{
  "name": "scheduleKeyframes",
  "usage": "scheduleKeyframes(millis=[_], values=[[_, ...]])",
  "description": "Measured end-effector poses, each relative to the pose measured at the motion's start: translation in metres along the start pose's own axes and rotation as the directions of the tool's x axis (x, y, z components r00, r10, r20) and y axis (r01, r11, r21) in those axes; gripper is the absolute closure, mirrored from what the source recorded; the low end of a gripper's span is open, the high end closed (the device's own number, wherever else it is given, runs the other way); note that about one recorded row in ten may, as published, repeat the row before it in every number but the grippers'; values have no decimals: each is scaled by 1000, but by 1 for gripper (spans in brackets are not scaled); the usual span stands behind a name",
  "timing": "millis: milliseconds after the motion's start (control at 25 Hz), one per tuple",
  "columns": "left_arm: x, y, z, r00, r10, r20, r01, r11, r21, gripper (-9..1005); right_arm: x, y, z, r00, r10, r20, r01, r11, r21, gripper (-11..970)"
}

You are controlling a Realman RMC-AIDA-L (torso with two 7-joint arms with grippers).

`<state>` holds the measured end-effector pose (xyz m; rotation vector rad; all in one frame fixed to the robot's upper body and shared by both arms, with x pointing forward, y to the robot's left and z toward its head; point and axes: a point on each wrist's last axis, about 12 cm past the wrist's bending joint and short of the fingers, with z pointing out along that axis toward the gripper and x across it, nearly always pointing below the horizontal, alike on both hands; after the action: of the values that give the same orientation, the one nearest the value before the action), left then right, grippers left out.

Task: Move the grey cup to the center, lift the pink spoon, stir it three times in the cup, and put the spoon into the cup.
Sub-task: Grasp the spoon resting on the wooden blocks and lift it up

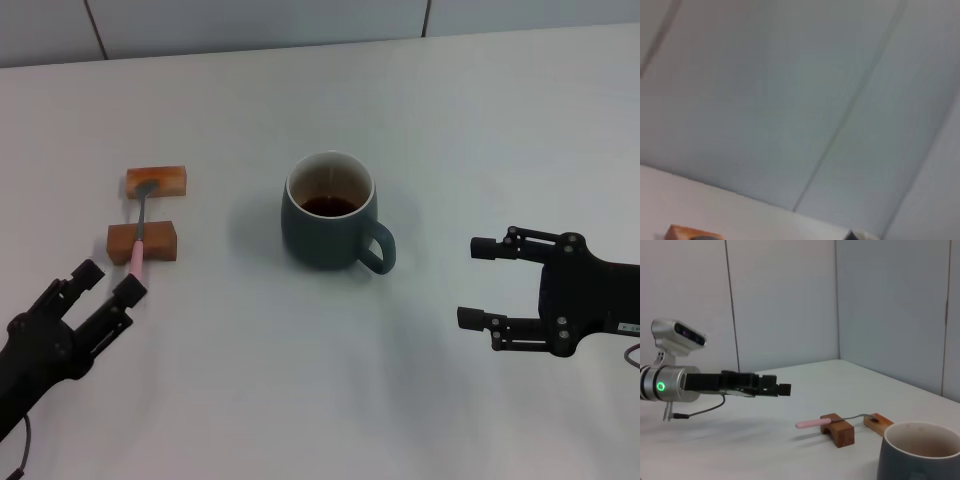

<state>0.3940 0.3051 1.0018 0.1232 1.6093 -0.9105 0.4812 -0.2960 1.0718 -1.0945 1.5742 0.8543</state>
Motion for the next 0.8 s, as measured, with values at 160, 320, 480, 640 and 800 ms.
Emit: scheduleKeyframes(millis=[160,320,480,640,800], values=[[7,-8,0,989,-131,62,133,991,-25,184,-1,-1,1,1000,0,0,0,1000,-2,204],[14,-16,2,960,-254,118,260,965,-37,184,-1,-1,1,1000,2,0,-2,1000,-3,176],[17,-21,5,928,-342,145,350,936,-30,185,0,0,0,1000,6,-1,-6,1000,0,176],[21,-23,9,889,-418,188,434,900,-51,185,1,1,-1,1000,10,-2,-10,1000,2,177],[23,-21,9,852,-477,217,502,861,-78,185,2,1,-1,1000,13,-2,-13,1000,3,177]])
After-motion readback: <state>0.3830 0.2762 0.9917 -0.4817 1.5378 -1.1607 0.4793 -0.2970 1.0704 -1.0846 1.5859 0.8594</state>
